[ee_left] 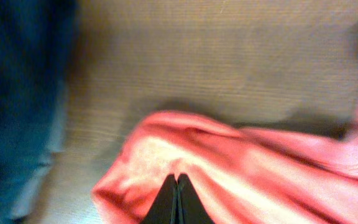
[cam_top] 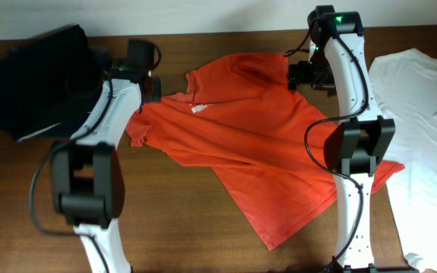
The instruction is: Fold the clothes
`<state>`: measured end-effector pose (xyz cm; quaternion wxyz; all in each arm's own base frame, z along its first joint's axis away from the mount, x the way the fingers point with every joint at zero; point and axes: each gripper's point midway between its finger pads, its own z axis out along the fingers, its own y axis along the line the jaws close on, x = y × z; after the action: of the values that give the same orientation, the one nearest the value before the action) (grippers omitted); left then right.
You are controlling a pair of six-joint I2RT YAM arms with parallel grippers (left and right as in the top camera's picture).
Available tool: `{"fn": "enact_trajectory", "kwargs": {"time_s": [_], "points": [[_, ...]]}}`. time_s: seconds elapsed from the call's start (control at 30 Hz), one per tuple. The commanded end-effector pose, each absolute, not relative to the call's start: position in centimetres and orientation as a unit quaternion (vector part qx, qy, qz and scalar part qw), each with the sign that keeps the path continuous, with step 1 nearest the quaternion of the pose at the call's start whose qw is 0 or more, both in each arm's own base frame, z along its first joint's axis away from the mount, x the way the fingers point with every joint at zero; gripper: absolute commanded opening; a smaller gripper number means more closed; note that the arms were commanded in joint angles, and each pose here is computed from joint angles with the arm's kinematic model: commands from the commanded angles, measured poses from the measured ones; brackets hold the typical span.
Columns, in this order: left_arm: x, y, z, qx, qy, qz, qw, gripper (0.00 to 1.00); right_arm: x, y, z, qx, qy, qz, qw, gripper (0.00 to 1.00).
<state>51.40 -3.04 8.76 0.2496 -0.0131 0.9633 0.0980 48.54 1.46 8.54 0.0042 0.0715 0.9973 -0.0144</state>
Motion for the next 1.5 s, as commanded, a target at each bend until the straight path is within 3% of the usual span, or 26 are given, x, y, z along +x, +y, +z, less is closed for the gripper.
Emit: {"fn": "enact_trajectory", "kwargs": {"time_s": [0.0,0.07,0.13,0.17,0.33,0.4,0.5,0.6,0.63,0.7,0.8,1.07,1.2,1.33,1.47], "points": [[47.1,-4.4,20.4,-0.076,0.947,0.074,0.304,0.01,48.5,1.1,8.9,0.075,0.997,-0.02,0.007,0.98],[43.2,-4.7,17.3,-0.09,0.968,0.087,0.217,0.06,48.5,1.1,8.9,0.075,0.997,-0.02,0.007,0.98],[42.0,-4.6,12.4,-0.08,0.977,0.103,0.167,0.53,48.5,1.1,8.9,0.075,0.997,-0.02,0.007,0.98],[41.7,-4.5,9.9,-0.078,0.98,0.109,0.148,0.64,48.5,1.1,8.9,0.075,0.997,-0.02,0.007,0.98],[42.6,-5.1,3.9,-0.068,0.984,0.119,0.116,0.64,48.5,1.1,8.9,0.075,0.997,-0.02,0.007,0.98],[43.3,-4.6,3.2,-0.07,0.98,0.136,0.127,0.55,48.5,1.1,8.9,0.075,0.997,-0.02,0.007,0.98],[43.7,-4.4,1.4,-0.069,0.979,0.148,0.122,0.54,48.5,1.1,8.9,0.075,0.997,-0.02,0.007,0.98],[43.8,-2.3,2.2,-0.072,0.965,0.212,0.134,0.29,48.5,1.1,8.9,0.075,0.997,-0.02,0.007,0.98],[43.8,-1.9,2.4,-0.072,0.962,0.225,0.137,0.02,48.5,1.1,8.9,0.075,0.997,-0.02,0.007,0.98],[44.2,-0.8,3.8,-0.075,0.951,0.26,0.149,0.01,48.5,1.1,8.9,0.075,0.997,-0.02,0.007,0.98],[44.6,2.0,9.6,-0.089,0.92,0.336,0.18,0.01,48.5,1.1,8.9,0.075,0.997,-0.02,0.007,0.98],[40.0,4.7,11.3,-0.141,0.915,0.358,0.12,0.01,48.5,1.1,8.9,0.075,0.997,-0.02,0.007,0.98],[38.5,3.5,11.8,-0.159,0.938,0.291,0.099,0.01,48.5,1.1,8.9,0.075,0.997,-0.02,0.007,0.98],[37.7,3.1,17.2,-0.19,0.936,0.248,0.164,0.01,48.5,1.1,8.9,0.075,0.997,-0.02,0.007,0.98],[37.7,3.4,15.1,-0.196,0.939,0.241,0.15,0.01,48.5,1.1,8.9,0.075,0.997,-0.02,0.007,0.99]]}}
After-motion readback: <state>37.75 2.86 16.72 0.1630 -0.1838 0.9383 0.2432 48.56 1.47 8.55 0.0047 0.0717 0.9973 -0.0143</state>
